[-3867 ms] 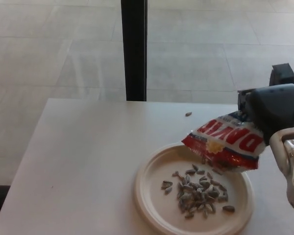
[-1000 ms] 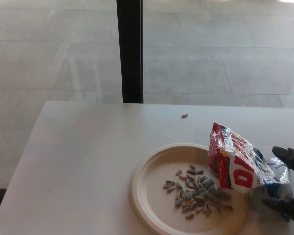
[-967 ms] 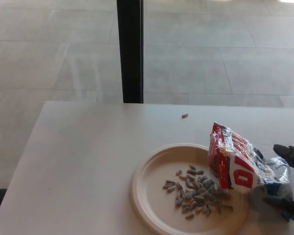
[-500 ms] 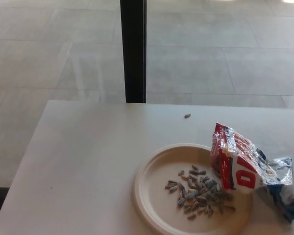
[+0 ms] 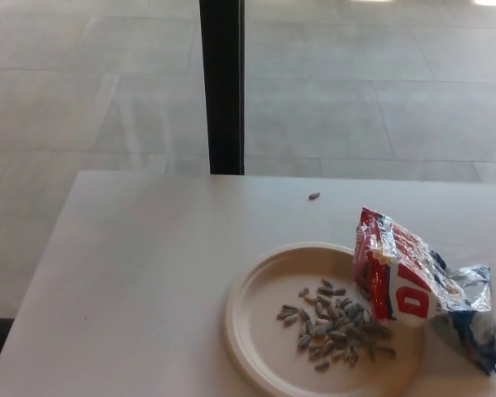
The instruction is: The robot uses its right hand to pick up a bag of sunflower seeds kept in the middle of the desk and tilts it over a plate kept next to it to pour out a few seeds and then puts the bag of seeds back on the desk
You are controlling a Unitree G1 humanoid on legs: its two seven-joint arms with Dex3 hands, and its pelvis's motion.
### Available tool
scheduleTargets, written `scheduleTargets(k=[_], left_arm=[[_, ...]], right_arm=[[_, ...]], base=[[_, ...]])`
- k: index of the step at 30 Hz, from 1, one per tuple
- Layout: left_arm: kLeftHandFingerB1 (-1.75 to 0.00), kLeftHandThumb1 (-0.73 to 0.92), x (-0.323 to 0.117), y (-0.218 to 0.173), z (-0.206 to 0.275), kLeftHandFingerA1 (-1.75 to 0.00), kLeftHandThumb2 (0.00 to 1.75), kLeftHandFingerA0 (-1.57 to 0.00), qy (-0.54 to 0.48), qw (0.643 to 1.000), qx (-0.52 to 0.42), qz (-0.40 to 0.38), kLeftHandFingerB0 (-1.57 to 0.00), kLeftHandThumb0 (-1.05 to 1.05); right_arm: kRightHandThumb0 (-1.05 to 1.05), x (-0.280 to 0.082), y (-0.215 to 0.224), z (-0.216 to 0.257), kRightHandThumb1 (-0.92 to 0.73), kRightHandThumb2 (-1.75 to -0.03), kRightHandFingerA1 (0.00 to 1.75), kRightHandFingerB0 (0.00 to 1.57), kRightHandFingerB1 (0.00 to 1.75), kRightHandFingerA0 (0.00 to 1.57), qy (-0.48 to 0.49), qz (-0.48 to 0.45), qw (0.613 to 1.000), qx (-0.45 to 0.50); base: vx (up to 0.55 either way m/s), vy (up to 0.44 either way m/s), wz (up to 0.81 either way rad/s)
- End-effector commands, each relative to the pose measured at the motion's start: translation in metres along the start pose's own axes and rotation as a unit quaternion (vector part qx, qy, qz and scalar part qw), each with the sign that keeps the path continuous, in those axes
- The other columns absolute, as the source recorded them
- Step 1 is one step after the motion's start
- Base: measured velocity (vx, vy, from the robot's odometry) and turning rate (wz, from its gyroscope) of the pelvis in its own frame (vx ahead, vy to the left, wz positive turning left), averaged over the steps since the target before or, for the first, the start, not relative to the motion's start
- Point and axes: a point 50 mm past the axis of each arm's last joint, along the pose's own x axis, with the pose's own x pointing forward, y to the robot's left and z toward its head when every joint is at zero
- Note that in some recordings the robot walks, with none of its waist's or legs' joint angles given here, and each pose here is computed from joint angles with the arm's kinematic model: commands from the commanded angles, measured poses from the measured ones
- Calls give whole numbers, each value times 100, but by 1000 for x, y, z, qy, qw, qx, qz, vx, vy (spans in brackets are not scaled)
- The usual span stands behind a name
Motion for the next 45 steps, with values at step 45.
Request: scheduleTargets(k=[45], left_arm=[[-53, 60, -4, 4, -22, -64, 98, -45, 56, 995, -57, 57, -30, -72]], right_arm=[[-79, -121, 25, -254, -53, -91, 70, 2, 51, 21, 386, -196, 893, 125]], base=[[0, 0, 0]])
